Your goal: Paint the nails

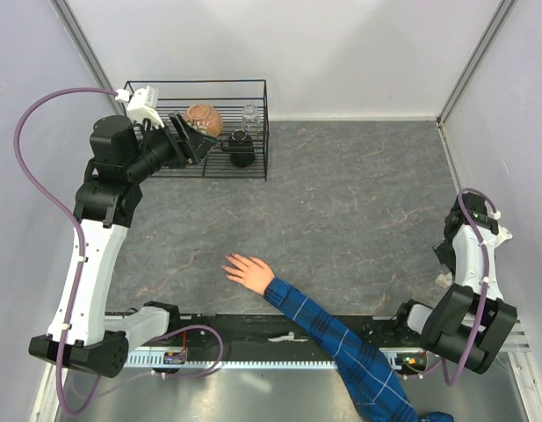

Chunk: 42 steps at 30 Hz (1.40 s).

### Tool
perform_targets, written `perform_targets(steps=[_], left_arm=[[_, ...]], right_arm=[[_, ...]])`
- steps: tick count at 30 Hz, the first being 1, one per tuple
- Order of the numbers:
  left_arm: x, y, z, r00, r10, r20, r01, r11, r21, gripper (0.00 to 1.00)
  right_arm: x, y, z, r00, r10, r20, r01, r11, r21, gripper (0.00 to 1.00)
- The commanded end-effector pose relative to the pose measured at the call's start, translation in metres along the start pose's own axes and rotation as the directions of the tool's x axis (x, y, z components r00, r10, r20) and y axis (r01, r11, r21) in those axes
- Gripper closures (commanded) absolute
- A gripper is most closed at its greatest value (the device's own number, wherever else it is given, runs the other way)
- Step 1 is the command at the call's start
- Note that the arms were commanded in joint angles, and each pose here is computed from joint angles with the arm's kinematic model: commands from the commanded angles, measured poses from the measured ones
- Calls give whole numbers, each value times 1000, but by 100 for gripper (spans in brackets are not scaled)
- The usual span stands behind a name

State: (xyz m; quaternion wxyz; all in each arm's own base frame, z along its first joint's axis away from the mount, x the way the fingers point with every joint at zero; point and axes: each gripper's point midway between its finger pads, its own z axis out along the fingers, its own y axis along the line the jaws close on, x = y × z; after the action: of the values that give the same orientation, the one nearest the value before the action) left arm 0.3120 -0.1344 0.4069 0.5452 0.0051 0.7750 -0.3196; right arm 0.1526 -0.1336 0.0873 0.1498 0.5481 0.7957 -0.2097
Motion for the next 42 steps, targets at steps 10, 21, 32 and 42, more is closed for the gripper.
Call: perform_targets(steps=[10,21,32,42], left_arm=[[-8,-14,-5,1000,7,9,-7,999,47,31],[-5,-10,-3,1000,11,1,-11,999,33,31],[-4,-4,-3,1000,22,-2,-22,1000,8,31],[4,14,-7,999,-2,-36,-1,996,-95,33]], right_arm=[[7,-6,17,998,63,-6,-63,997,46,49],[7,-14,22,997,72,-6,-71,993,100,54],[12,-14,27,998,51,-39,-46,993,110,84],[-23,75,-38,960,-219,174,246,958,-147,100]])
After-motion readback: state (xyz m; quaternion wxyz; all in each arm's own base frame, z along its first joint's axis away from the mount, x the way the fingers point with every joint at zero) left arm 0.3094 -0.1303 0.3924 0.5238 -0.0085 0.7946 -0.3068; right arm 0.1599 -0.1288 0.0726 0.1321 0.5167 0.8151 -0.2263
